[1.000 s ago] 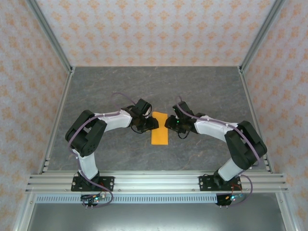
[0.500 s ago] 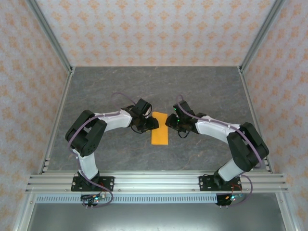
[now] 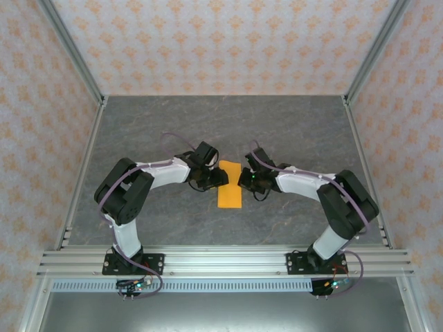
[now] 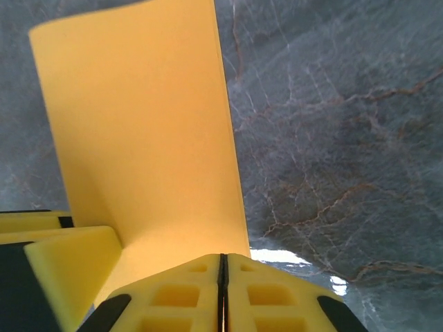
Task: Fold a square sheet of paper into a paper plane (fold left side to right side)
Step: Hold the square sheet of paper at the center of the table, then first fold the square sheet of paper in half at the center of the table, then hold the square sheet of paper at the center of the table, then first fold the square sheet of paper in half at the center of the table.
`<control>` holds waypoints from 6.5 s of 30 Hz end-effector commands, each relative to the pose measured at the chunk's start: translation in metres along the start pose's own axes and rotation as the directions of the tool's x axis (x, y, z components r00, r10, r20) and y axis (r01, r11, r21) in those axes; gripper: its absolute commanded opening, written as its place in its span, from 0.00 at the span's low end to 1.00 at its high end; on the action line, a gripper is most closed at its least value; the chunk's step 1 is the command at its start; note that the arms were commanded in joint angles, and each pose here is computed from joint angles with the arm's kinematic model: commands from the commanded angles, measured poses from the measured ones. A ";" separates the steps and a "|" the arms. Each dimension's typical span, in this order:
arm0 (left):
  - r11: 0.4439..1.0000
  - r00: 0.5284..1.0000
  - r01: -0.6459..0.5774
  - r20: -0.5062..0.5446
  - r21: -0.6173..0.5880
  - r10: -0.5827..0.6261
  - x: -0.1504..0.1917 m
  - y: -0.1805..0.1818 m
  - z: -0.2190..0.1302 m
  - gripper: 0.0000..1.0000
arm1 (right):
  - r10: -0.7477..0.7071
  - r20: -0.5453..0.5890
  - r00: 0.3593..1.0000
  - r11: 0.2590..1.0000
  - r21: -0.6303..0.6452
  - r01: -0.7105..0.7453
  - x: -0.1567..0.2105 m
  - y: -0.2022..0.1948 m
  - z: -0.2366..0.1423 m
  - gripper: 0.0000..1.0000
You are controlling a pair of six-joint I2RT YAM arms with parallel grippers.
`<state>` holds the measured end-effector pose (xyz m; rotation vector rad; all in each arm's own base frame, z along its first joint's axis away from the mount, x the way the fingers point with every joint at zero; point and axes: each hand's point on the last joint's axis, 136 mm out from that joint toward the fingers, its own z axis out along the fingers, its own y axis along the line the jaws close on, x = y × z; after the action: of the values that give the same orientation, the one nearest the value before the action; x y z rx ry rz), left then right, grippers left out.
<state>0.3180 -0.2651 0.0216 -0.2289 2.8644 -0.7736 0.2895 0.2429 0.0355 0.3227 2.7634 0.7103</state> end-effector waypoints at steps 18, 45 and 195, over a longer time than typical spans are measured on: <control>0.995 1.000 -0.005 -0.031 -0.100 0.002 0.012 0.025 0.015 0.45 | 0.021 -0.072 0.997 0.990 0.140 -0.010 0.012 -0.022 0.020 0.10; 0.973 0.994 -0.107 0.024 0.206 0.104 0.002 -0.057 -0.042 0.26 | 0.036 -0.127 0.991 0.969 0.246 -0.004 0.028 -0.050 0.027 0.10; 0.992 0.995 -0.091 -0.043 0.085 0.095 0.005 -0.014 0.002 0.23 | 0.020 -0.140 0.990 0.970 0.243 0.014 -0.029 -0.023 0.058 0.10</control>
<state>0.3286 -0.2822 0.0211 -0.0820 2.8076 -0.9289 0.3532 0.2733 0.0189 0.2790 2.8747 0.6681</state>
